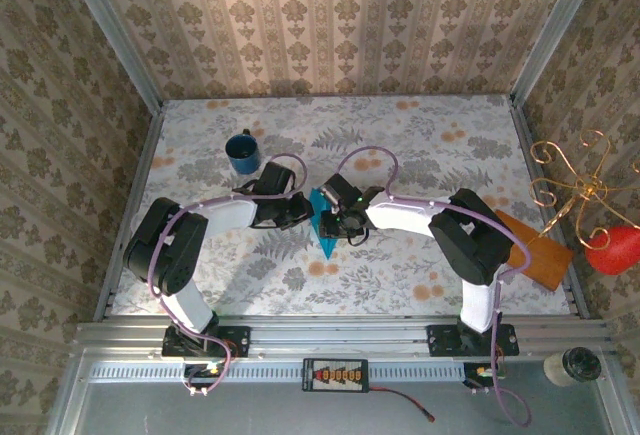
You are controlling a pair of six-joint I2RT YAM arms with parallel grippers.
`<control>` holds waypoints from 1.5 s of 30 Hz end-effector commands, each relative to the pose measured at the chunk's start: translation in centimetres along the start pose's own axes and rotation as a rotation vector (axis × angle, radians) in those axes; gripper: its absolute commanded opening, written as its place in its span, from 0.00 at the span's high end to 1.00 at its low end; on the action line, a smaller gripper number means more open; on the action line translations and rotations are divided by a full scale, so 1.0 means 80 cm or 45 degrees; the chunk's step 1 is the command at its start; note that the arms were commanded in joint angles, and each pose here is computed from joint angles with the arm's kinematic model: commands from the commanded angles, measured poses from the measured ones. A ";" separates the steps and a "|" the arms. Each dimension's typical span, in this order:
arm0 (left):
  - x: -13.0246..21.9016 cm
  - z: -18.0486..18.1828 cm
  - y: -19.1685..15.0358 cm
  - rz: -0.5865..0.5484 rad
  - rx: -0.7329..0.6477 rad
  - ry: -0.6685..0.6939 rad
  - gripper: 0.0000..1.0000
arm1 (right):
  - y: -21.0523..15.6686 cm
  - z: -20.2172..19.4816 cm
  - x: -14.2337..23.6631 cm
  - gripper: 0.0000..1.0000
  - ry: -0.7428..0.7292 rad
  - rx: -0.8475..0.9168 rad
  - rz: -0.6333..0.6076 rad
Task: Fold a paper plane with a square sheet of paper (pick it up from the middle)
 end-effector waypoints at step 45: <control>0.117 0.100 0.018 -0.237 0.056 0.146 0.00 | 0.165 -0.116 0.012 0.89 -0.273 -0.030 -0.025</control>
Point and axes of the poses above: each hand's point on the last joint's axis, 136 mm out from that joint toward the fingers, its own x axis back along the fingers, its own z axis along the line the jaws close on, y = z × x, the point moved 8 cm from there along x, back along the fingers, and after that the axes turned 9 degrees about x, right-handed, at the moved point
